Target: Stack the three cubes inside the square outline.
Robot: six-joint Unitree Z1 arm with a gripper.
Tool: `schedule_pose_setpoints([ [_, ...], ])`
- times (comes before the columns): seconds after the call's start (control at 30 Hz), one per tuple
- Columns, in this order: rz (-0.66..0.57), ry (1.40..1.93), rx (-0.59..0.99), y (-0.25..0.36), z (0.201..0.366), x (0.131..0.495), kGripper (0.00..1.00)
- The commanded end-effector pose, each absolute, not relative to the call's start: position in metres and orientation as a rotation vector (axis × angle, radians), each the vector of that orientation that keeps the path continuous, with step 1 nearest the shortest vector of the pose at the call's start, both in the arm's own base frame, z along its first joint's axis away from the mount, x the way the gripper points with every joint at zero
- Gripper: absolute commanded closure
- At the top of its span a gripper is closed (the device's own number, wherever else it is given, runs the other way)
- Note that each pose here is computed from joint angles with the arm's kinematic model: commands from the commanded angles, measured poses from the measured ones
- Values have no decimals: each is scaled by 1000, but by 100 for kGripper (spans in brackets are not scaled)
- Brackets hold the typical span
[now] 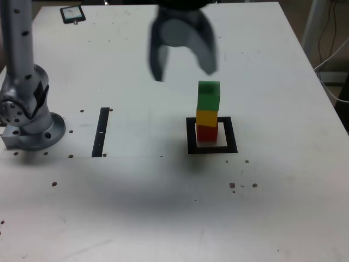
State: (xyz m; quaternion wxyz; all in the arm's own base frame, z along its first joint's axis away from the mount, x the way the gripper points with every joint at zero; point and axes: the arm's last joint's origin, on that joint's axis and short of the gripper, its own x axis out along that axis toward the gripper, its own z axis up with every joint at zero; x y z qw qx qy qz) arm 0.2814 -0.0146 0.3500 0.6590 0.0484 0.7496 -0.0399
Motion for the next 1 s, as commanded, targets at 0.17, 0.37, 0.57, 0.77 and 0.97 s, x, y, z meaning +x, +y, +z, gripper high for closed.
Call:
schedule_pose_setpoints([
  [0.17,-81,1619,72,-7,364,188,1],
  [0.37,-64,1629,87,-5,329,150,1],
  [0.57,-69,1683,88,-6,272,129,1],
  [0.77,-79,1708,107,-14,229,124,1],
  [0.97,-72,1766,101,-15,217,121,1],
])
